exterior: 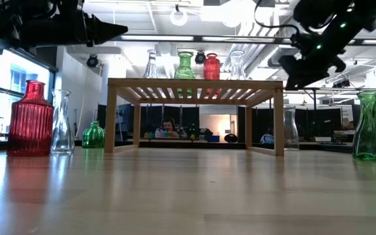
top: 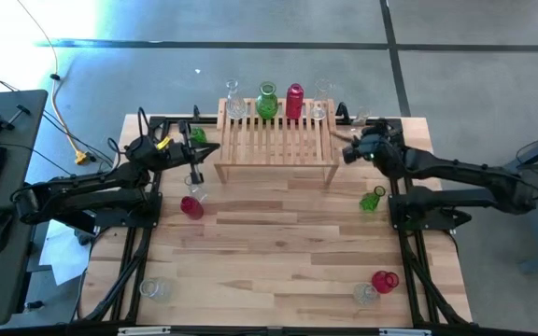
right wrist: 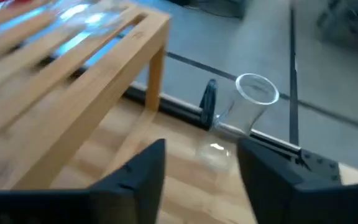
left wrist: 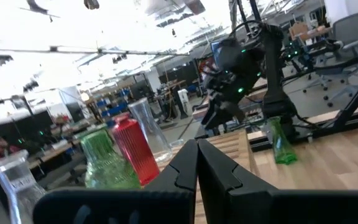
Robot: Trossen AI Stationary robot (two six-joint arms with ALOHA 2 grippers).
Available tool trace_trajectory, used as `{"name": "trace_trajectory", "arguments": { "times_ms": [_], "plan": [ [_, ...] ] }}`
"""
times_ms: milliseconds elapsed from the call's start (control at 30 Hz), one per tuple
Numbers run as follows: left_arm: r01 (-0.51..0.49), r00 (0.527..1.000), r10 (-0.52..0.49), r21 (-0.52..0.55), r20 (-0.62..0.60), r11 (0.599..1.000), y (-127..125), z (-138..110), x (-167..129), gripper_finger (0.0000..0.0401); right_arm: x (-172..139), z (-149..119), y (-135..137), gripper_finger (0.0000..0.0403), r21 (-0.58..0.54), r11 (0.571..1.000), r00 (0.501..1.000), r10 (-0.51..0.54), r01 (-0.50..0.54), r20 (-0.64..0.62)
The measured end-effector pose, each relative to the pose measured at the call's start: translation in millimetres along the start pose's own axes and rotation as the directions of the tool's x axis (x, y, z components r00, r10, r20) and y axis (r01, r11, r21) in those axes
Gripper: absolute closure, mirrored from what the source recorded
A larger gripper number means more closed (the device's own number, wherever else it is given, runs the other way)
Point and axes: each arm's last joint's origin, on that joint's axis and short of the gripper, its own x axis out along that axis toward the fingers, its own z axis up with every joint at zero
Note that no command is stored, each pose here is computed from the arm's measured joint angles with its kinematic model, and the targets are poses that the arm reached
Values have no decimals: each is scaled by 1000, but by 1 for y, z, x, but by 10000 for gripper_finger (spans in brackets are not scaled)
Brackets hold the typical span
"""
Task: Sort vases onto shelf
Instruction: Put the transparent vase on the shelf aligned with the other transparent vase
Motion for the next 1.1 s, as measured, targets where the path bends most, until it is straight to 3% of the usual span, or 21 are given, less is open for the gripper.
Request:
{"name": "trace_trajectory", "arguments": {
  "times_ms": [133, 267, 500, 833, 1100],
  "plan": [
    [-7, 1000, 6, 31, 19, 1000, 1, 3, 1, 401, 20, 12, -8, 138, 130, 991, 999, 43, -43, 2],
    [-10, 1000, 9, 33, 28, 999, 3, 7, 2, 401, 33, 19, -25, 102, 209, 976, 998, 69, -66, -5],
    [-10, 1000, 9, 40, 29, 999, 3, 7, 2, 401, 55, 20, -47, 98, 221, 975, 998, -8, 21, -57],
    [-9, 1000, 8, 34, 29, 999, 3, 7, 2, 401, 86, 16, -50, 98, 315, 946, 994, -58, 84, -90],
    [-8, 1000, 7, 33, 26, 999, 3, 7, 2, 401, 111, 6, -48, 98, 305, 940, 983, -112, 152, -146]
  ]
}}
